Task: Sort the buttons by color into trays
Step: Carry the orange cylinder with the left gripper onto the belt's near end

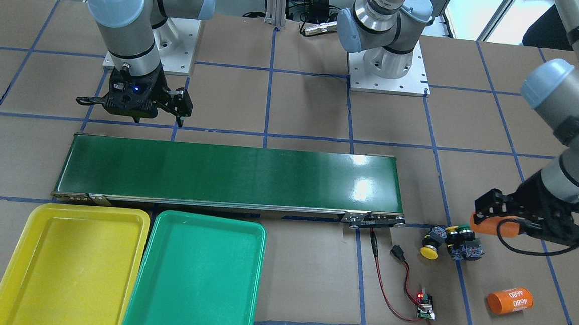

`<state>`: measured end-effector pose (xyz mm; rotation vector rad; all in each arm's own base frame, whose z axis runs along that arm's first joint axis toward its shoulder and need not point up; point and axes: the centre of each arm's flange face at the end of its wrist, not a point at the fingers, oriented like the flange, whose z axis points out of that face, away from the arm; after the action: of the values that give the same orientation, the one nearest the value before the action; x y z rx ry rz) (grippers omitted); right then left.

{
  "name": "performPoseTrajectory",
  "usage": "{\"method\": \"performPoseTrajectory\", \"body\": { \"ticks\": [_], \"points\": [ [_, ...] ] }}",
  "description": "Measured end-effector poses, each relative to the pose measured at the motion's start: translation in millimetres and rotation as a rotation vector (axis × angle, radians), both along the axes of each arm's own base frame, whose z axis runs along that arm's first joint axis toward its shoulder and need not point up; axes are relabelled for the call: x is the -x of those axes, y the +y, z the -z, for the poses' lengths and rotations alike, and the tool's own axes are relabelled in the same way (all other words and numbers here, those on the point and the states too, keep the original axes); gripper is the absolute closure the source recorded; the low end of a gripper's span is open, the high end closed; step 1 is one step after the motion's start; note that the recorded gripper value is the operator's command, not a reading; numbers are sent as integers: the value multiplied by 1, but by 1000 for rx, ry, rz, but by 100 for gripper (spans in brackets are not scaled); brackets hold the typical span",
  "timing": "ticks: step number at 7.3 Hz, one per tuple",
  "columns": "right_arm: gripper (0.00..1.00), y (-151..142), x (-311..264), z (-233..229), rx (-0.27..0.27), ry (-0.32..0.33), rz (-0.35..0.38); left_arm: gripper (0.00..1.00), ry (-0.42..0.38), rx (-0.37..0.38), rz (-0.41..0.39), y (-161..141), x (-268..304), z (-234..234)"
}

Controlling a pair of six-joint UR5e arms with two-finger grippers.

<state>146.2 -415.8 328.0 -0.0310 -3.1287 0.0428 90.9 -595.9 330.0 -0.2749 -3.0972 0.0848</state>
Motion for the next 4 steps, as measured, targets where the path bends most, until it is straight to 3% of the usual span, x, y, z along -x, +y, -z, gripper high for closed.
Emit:
{"method": "performPoseTrajectory", "body": {
  "ticks": [2,4],
  "points": [
    [0,0,0,0,0,3,0,100,17,-25,29,24,96,1],
    [0,0,0,0,0,3,-1,100,27,-71,37,56,143,25]
  ]
}}
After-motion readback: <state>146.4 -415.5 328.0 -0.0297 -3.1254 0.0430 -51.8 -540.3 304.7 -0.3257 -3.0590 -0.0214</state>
